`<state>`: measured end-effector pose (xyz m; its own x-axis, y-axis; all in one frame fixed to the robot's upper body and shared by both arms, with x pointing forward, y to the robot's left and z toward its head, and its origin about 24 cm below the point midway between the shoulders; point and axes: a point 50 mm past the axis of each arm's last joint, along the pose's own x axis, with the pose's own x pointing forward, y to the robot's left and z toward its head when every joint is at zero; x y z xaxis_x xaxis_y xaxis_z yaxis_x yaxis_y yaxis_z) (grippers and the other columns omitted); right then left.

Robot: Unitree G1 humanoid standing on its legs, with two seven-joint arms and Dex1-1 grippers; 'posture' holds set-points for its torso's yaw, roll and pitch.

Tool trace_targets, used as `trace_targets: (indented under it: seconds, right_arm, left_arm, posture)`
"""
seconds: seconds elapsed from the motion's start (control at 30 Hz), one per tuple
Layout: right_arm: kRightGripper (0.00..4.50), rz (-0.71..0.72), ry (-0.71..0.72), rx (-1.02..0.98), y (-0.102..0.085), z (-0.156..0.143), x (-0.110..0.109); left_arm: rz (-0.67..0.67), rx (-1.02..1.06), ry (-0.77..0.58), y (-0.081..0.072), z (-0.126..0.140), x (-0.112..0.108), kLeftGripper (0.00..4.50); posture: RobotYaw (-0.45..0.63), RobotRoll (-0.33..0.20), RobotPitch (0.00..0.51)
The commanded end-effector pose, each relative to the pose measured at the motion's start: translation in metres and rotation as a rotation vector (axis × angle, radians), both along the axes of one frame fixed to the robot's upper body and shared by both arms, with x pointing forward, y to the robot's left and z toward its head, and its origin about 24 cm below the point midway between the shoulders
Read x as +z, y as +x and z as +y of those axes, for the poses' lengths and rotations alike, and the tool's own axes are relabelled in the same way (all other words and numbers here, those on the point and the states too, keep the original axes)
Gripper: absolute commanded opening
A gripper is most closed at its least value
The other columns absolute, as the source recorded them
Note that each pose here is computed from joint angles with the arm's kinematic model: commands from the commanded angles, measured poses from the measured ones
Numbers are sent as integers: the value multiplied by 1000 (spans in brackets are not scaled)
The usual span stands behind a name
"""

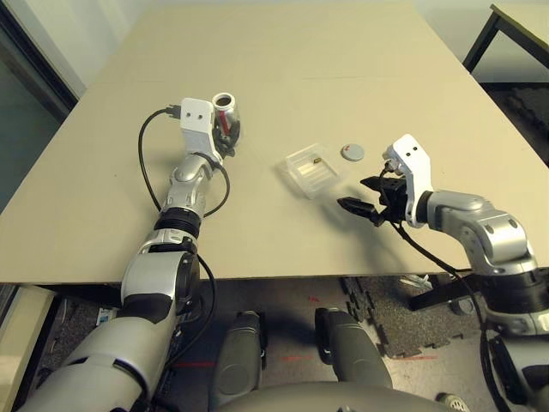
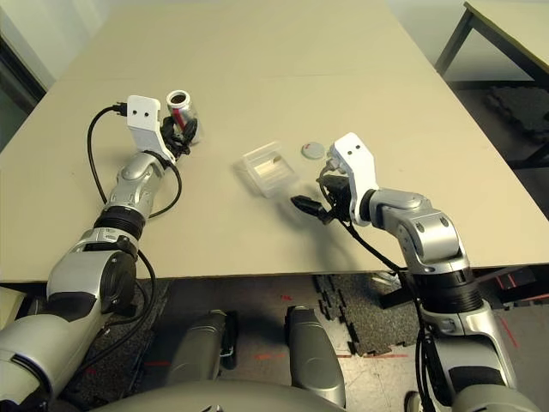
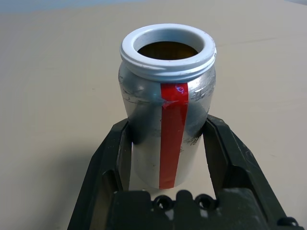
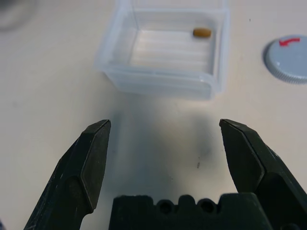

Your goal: Pour the medicine from the bottle into the box.

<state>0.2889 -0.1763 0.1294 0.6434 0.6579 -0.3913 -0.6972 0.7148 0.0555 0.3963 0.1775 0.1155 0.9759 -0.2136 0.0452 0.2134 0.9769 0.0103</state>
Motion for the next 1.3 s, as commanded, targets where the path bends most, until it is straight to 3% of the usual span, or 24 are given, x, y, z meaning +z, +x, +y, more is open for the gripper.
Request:
trace_targets:
  seconds: [0.03,0.27,0.3,0.43,1.0,1.13,1.3]
  right_arm:
    - [4500,-16,27,-47,2,-4,4]
    - [4500,-21,28,-86,5,-6,3]
    - [4500,-22,28,-89,6,-7,3]
    - [4500,-23,27,-98,7,-8,2]
    - [4500,-40,38,-107,3,-13,9]
    - [4500,-44,84,-106,-5,-18,18]
    - [4500,-57,173,-171,-13,-27,25]
  left_arm:
    - [64,12,-38,-3,1,-14,2368]
    - [100,20,-66,-3,1,-18,2368]
    - [105,19,-67,-3,1,-19,3106]
    - [114,11,-63,-3,1,-20,4468]
    - [101,-26,-36,-9,1,-23,4468]
    - [95,-43,-53,-26,1,-27,4468]
    - [114,-14,-84,-66,9,-28,4468]
  posture:
    - [-86,0,140]
    - [-88,0,136]
    - [-88,0,136]
    - [-88,0,134]
    - [-86,0,143]
    - [-71,0,151]
    - [-45,0,160]
